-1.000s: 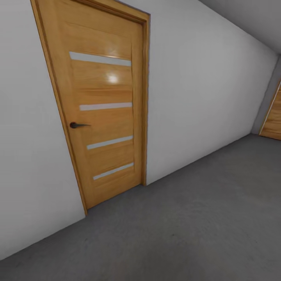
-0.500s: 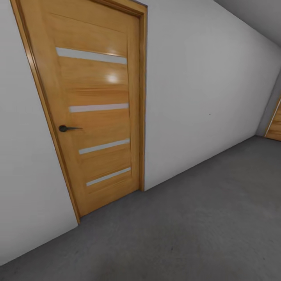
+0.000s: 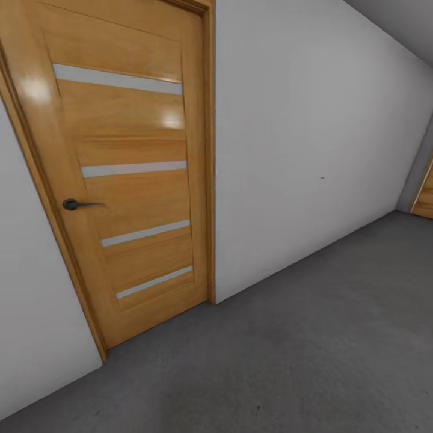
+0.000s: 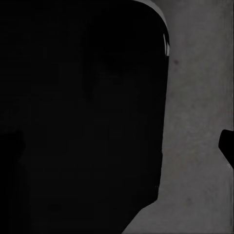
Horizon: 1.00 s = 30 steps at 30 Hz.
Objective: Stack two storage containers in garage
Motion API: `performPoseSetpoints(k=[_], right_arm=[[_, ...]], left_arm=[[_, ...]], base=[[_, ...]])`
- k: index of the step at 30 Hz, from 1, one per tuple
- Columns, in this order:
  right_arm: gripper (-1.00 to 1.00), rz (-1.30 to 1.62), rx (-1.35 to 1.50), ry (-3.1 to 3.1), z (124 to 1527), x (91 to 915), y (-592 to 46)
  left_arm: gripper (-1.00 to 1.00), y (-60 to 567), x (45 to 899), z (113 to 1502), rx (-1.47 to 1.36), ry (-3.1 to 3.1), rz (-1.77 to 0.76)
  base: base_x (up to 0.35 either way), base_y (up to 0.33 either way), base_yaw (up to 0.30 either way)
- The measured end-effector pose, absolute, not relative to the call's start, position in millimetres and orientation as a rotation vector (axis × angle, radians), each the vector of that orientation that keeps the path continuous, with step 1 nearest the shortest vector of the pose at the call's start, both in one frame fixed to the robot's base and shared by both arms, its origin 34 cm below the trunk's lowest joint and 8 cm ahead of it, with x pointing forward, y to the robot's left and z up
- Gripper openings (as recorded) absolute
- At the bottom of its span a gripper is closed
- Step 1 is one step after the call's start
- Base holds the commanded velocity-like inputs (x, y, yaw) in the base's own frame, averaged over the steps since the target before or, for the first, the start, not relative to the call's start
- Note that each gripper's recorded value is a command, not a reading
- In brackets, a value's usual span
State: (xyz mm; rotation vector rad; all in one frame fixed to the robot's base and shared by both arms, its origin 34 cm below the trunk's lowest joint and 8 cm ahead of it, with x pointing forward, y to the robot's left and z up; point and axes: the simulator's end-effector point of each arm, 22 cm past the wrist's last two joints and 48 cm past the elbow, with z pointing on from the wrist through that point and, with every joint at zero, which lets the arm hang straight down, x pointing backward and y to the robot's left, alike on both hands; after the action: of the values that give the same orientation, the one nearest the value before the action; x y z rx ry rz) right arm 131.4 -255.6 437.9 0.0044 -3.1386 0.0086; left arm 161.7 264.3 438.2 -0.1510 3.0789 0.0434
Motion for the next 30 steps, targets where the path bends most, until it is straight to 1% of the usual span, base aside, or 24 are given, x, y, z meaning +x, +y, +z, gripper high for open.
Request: performPoseSetpoints(k=[3, 7, 30], right_arm=[[1.0, 0.007, 0.004, -3.138, 437.9, 131.2, -255.0], [1.0, 0.008, 0.012, -3.139, 437.9, 131.5, -255.4], [1.0, 0.012, 0.012, -3.139, 437.9, 131.6, -257.3]], left_arm=[[1.0, 264.3, 161.7, 438.2, -0.151, 3.079, 0.043], [1.0, 264.3, 161.6, 438.2, -0.151, 3.079, 0.043], [1.0, 265.7, 162.4, 438.3, -0.179, 3.073, 0.046]], base=[[0.306, -0.18, 0.003], [0.306, -0.18, 0.17], [0.305, -0.18, 0.264]])
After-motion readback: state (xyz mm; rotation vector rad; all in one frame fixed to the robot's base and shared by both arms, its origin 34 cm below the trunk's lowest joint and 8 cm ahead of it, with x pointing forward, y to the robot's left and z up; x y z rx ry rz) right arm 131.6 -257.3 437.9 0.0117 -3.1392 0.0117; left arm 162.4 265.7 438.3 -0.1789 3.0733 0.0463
